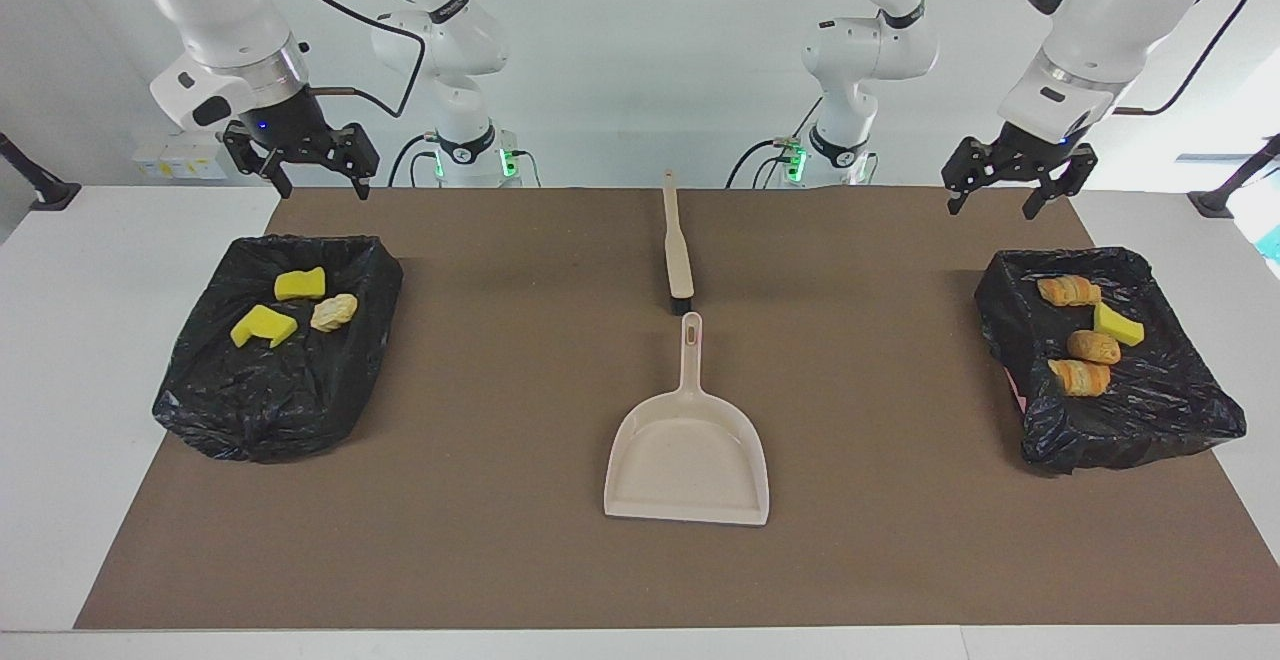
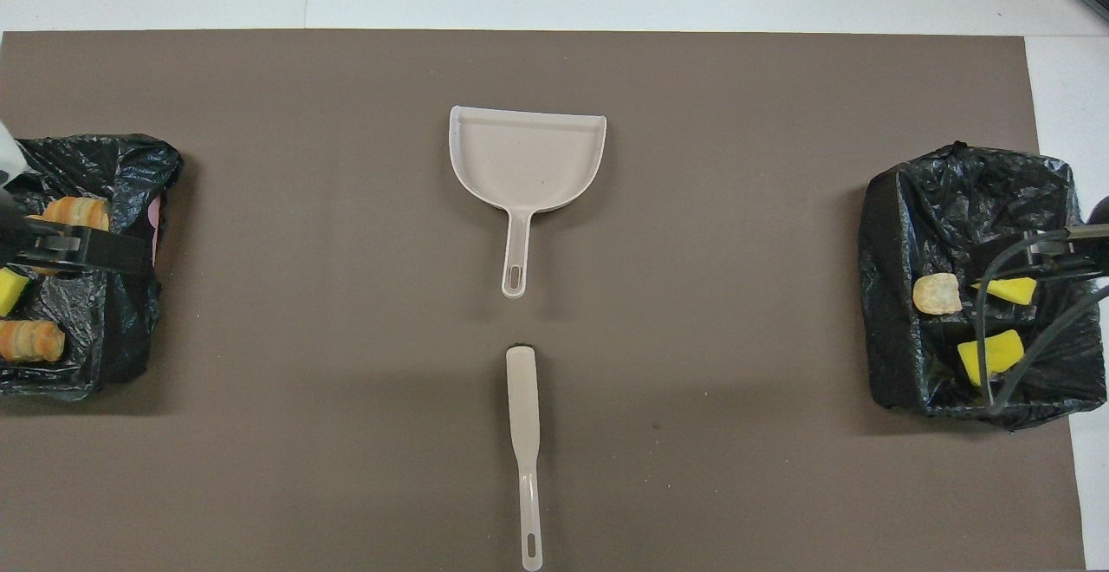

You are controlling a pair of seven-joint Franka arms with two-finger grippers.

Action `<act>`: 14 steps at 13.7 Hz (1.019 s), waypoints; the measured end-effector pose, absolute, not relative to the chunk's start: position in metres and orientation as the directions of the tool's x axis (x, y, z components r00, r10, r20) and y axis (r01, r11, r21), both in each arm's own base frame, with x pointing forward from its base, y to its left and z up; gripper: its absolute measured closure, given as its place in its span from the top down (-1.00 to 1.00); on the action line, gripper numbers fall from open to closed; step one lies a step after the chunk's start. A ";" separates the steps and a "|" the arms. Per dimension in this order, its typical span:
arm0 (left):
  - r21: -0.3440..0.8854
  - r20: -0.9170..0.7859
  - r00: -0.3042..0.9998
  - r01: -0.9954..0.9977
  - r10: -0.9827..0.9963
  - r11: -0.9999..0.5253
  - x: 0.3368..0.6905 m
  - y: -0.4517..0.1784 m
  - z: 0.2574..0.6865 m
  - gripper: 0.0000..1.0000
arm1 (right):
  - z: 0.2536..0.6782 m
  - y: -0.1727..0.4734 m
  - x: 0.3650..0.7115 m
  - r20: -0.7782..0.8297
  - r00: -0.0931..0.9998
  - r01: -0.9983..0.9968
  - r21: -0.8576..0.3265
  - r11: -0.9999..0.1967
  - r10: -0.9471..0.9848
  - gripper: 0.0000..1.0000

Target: Sweep and dump trash in bin

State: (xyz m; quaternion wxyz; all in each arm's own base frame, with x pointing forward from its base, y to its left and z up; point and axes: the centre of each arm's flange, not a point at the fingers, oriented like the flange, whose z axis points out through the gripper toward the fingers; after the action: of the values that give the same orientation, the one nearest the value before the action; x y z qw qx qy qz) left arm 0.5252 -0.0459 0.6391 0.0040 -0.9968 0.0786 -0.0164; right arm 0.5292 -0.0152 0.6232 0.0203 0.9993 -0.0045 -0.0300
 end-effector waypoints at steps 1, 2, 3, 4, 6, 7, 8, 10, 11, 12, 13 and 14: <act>-0.012 0.033 0.988 -0.154 -0.154 -0.988 0.524 -0.044 0.648 1.00 | 0.623 -0.015 0.529 -0.060 0.998 -0.008 0.041 -0.999 -0.010 1.00; -0.012 0.031 0.988 -0.149 -0.150 -0.989 0.523 -0.041 0.654 1.00 | 0.623 -0.015 0.529 -0.060 0.998 -0.008 0.041 -0.999 -0.010 1.00; -0.012 0.030 0.989 -0.147 -0.147 -0.989 0.524 -0.038 0.661 1.00 | 0.623 -0.015 0.529 -0.060 0.998 -0.008 0.041 -0.999 -0.010 1.00; -0.012 0.028 0.989 -0.143 -0.144 -0.990 0.525 -0.037 0.667 1.00 | 0.623 -0.015 0.529 -0.060 0.998 -0.008 0.041 -0.999 -0.010 1.00; -0.011 0.025 0.990 -0.142 -0.142 -0.990 0.532 -0.036 0.674 1.00 | 0.623 -0.015 0.529 -0.060 0.998 -0.008 0.041 -0.999 -0.010 1.00; -0.012 0.028 0.989 -0.143 -0.143 -0.990 0.535 -0.036 0.674 1.00 | 0.623 -0.015 0.529 -0.060 0.998 -0.008 0.041 -0.999 -0.010 1.00; -0.012 0.029 0.989 -0.144 -0.144 -0.990 0.536 -0.037 0.674 1.00 | 0.623 -0.015 0.529 -0.060 0.998 -0.008 0.041 -0.999 -0.010 1.00; -0.011 0.024 0.989 -0.144 -0.144 -0.990 0.537 -0.037 0.673 1.00 | 0.623 -0.015 0.529 -0.060 0.998 -0.008 0.041 -0.999 -0.010 1.00; -0.011 0.021 0.989 -0.144 -0.145 -0.989 0.536 -0.037 0.673 1.00 | 0.623 -0.015 0.529 -0.060 0.998 -0.008 0.041 -0.999 -0.010 1.00; -0.011 0.018 0.989 -0.145 -0.145 -0.989 0.536 -0.037 0.673 1.00 | 0.623 -0.016 0.529 -0.060 0.998 -0.009 0.041 -0.999 -0.011 1.00; -0.011 0.016 0.989 -0.145 -0.145 -0.989 0.536 -0.037 0.672 1.00 | 0.623 -0.016 0.529 -0.060 0.998 -0.009 0.041 -0.999 -0.012 1.00; -0.011 0.014 0.989 -0.145 -0.145 -0.989 0.536 -0.037 0.672 1.00 | 0.623 -0.016 0.529 -0.060 0.998 -0.010 0.041 -0.999 -0.012 1.00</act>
State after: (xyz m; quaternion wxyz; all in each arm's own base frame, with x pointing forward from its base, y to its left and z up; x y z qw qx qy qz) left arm 0.5356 -0.0369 0.6723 0.0048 -0.9973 0.0725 -0.0073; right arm 0.5291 -0.0163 0.6232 0.0202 0.9993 -0.0055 -0.0300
